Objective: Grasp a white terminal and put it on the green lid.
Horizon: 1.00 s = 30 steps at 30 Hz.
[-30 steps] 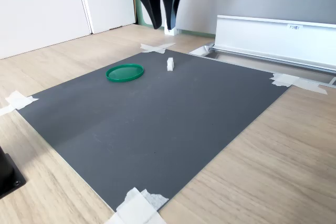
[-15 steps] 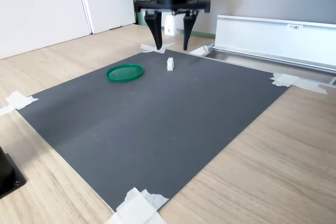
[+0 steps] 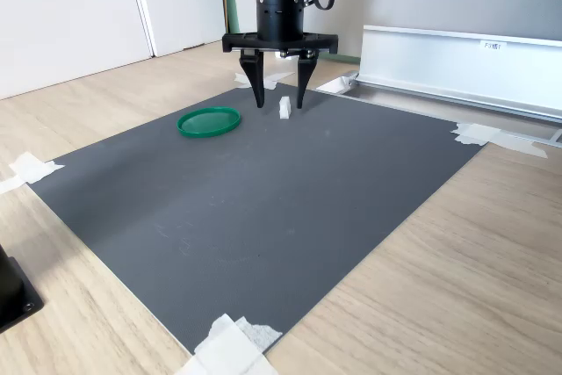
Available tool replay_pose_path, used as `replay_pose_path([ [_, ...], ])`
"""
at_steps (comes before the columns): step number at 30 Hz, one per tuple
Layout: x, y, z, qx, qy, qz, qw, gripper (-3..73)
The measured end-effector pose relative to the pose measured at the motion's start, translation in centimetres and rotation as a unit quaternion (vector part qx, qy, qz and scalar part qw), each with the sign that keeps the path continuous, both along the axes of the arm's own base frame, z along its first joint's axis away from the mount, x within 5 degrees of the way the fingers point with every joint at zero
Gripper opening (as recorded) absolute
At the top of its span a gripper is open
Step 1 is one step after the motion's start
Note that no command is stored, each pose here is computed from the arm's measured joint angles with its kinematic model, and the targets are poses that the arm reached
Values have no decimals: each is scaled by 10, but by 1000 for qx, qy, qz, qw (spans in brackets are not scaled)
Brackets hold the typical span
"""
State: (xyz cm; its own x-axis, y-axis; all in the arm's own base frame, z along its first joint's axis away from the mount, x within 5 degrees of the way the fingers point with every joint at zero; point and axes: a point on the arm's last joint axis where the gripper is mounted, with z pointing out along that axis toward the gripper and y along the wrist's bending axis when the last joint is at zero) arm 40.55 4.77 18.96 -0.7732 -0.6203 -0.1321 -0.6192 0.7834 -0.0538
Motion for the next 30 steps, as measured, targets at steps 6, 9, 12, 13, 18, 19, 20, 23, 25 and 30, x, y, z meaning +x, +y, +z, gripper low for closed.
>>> replay_pose_path([
  [6, 1, 0, 0, 0, -4, -1, 1000, 521],
  [9, 2, 0, -5, -2, 3, -1, 1000, 486],
  [12, 3, 0, -10, -2, 9, -6, 1000, 452],
  [13, 3, 0, -10, -2, 10, -7, 1000, 438],
  [18, 3, 0, -13, -2, 13, -11, 1000, 333],
  [19, 3, 0, -13, -2, 13, -11, 1000, 309],
  [20, 3, 0, -13, -2, 13, -11, 1000, 278],
  [23, 3, 0, -13, -1, 11, -11, 1000, 183],
  [25, 3, 0, -13, 1, 11, -13, 1000, 128],
  [30, 1, 5, -11, 6, 18, -28, 999, 96],
])
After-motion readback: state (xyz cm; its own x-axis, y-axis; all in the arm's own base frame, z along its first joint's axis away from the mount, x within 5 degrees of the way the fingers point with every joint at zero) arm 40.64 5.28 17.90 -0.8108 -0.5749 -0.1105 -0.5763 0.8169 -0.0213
